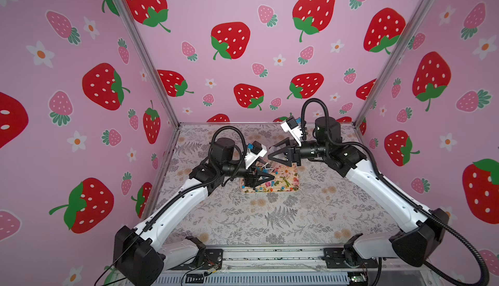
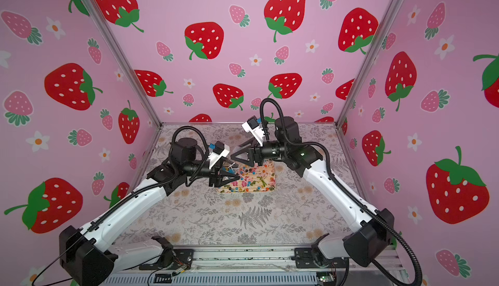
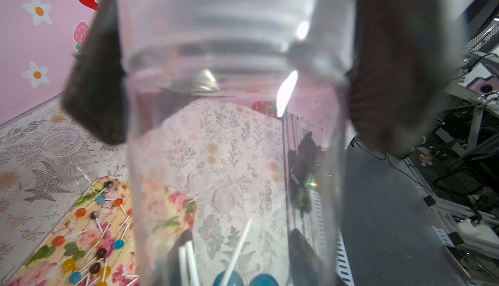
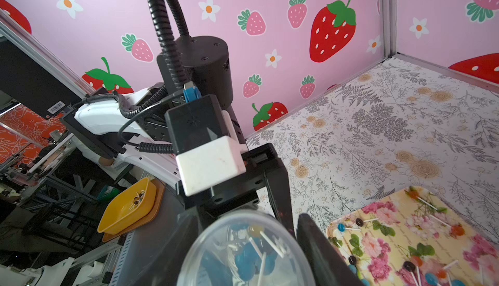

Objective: Pour the candies out of the jar
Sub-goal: Pick up the jar from the center of the board.

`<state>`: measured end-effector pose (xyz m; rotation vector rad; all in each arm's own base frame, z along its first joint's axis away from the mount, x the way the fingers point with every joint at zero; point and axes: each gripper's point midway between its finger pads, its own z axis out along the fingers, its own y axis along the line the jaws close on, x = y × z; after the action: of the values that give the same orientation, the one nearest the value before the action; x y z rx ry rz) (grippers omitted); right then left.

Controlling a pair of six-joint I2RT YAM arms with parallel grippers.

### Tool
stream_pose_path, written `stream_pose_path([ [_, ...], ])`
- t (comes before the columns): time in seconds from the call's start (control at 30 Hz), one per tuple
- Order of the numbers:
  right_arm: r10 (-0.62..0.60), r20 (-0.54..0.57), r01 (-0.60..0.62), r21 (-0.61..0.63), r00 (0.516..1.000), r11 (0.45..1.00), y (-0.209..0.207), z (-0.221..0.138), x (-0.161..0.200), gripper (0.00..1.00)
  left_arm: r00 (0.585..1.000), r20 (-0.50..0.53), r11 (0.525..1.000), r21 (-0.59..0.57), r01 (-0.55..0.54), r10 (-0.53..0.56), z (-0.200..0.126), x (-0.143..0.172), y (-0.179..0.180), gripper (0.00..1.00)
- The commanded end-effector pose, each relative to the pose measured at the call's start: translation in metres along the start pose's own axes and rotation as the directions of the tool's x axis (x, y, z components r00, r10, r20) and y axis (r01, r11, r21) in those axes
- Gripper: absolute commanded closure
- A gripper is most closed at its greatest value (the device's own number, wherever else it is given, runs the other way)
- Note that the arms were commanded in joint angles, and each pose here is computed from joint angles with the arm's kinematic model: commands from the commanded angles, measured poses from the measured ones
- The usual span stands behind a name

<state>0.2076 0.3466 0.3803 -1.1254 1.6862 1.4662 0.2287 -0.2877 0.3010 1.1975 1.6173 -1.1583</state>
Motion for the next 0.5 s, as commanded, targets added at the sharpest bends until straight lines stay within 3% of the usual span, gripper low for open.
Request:
stream_pose_path([
  [0.0, -0.037, 0.032, 0.037, -0.016, 0.999, 0.999, 0.013, -0.007, -0.008, 0.57, 0.995, 0.056, 0.996, 0.026, -0.088, 0.086, -0.001, -0.027, -0.009, 0.48],
  [0.17, -0.033, 0.037, 0.033, 0.001, 0.999, 0.999, 0.011, -0.007, -0.009, 0.56, 0.995, 0.057, 0.997, 0.011, -0.082, 0.082, 0.001, -0.027, -0.008, 0.59],
  [0.2, -0.032, 0.038, 0.032, 0.011, 0.999, 0.999, 0.01, -0.008, -0.009, 0.52, 0.995, 0.056, 0.997, 0.007, -0.081, 0.081, 0.002, -0.026, -0.008, 0.6],
  [0.27, -0.032, 0.047, 0.028, 0.075, 0.998, 0.997, 0.001, -0.01, -0.008, 0.28, 0.996, 0.054, 0.997, -0.003, -0.076, 0.076, 0.003, -0.023, -0.007, 0.61],
  [0.33, -0.02, 0.071, 0.008, 0.17, 0.997, 0.985, -0.013, -0.016, -0.01, 0.14, 0.996, 0.055, 0.997, -0.029, -0.067, 0.068, 0.002, -0.021, -0.004, 0.62],
  [0.47, 0.007, 0.168, -0.05, 0.257, 0.986, 0.965, -0.023, -0.031, -0.021, 0.07, 0.994, 0.086, 0.992, -0.113, -0.058, 0.068, -0.001, -0.021, 0.006, 0.63],
])
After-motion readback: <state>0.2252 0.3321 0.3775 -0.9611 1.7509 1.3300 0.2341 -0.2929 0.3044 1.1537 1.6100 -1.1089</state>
